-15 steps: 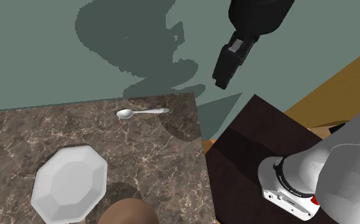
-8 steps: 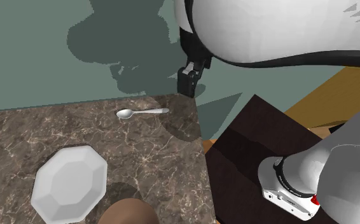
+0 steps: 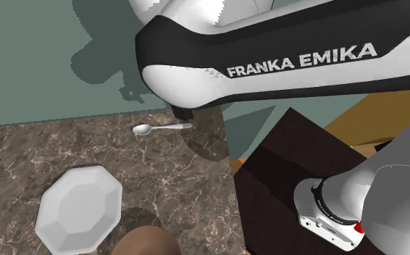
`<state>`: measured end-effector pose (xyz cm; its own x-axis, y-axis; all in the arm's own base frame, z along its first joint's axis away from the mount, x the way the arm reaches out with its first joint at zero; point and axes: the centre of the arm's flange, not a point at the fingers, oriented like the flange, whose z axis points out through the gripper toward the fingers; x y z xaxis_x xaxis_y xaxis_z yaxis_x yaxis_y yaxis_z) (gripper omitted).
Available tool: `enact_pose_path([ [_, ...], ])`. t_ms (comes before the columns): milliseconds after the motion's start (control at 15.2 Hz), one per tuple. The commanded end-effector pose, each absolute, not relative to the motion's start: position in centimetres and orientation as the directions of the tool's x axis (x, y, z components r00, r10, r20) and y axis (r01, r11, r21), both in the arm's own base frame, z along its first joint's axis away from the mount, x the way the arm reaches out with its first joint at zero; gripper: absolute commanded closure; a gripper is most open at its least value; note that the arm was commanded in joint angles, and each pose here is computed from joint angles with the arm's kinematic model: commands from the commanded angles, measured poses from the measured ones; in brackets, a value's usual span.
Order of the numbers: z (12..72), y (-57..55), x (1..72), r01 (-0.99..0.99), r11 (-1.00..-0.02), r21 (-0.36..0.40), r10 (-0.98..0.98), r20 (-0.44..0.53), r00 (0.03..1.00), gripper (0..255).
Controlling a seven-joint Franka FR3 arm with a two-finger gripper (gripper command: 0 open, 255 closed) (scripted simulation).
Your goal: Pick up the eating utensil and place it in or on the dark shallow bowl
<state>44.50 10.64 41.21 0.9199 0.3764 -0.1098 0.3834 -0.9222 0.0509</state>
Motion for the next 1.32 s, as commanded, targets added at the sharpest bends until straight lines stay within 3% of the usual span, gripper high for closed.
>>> enact_pose_path([
  [0, 39.3, 12.2, 46.3, 0.416, -0.907, 0.062, 0.407, -0.124, 0.905, 0],
  [792, 26.5, 19.5, 54.7, 0.597, -0.793, 0.120, 0.565, -0.221, 0.795, 0],
  [1254, 23.2, 18.9, 54.4, 0.599, -0.792, 0.121, 0.566, -0.222, 0.794, 0],
])
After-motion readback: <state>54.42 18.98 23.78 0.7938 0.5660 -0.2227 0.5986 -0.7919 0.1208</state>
